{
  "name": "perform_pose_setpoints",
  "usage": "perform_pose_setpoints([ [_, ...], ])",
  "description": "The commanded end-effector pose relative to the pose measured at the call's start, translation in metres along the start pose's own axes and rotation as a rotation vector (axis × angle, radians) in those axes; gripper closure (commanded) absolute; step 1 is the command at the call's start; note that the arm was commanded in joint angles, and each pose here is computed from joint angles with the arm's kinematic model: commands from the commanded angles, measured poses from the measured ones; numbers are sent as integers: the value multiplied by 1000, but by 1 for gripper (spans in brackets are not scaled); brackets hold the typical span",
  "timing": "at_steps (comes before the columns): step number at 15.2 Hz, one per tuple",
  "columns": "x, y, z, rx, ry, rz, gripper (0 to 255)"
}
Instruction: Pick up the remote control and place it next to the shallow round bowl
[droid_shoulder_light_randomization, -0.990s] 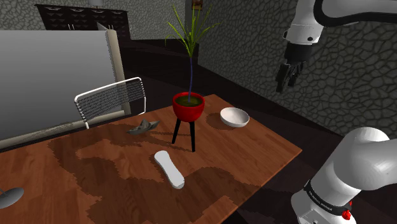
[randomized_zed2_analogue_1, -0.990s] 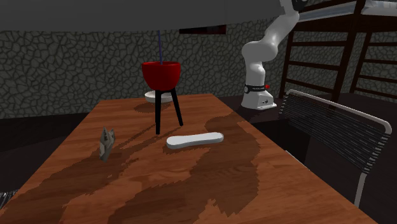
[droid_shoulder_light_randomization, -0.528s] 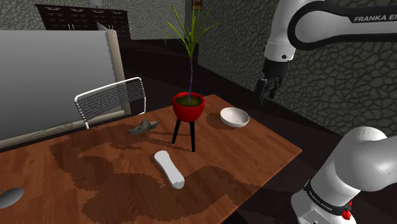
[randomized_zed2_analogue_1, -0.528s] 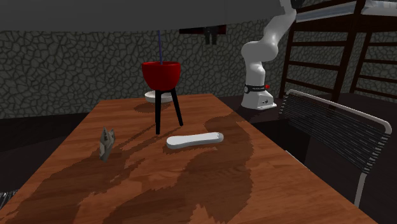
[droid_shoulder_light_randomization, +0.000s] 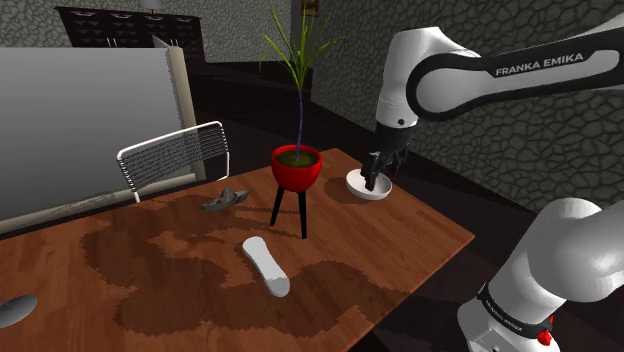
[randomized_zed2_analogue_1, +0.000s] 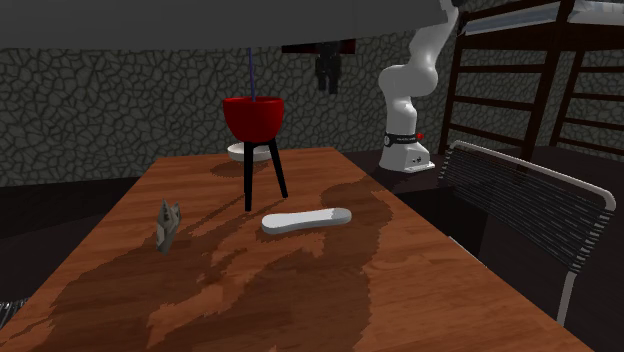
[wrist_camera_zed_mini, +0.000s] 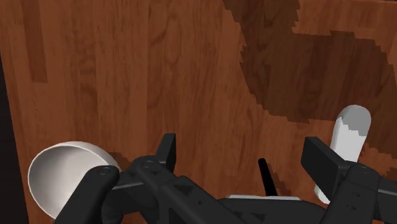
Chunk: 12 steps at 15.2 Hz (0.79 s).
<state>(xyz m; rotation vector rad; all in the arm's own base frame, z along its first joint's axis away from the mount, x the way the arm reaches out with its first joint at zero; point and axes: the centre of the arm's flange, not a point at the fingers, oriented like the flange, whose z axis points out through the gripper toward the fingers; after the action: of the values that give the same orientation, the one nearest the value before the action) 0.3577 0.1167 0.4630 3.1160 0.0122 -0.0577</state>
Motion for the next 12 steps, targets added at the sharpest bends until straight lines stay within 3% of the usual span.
perform_pose_setpoints([
  [1, 10, -21, 17, 2, 4, -1, 0],
  [12, 65, -122, 103, 4, 22, -7, 0],
])
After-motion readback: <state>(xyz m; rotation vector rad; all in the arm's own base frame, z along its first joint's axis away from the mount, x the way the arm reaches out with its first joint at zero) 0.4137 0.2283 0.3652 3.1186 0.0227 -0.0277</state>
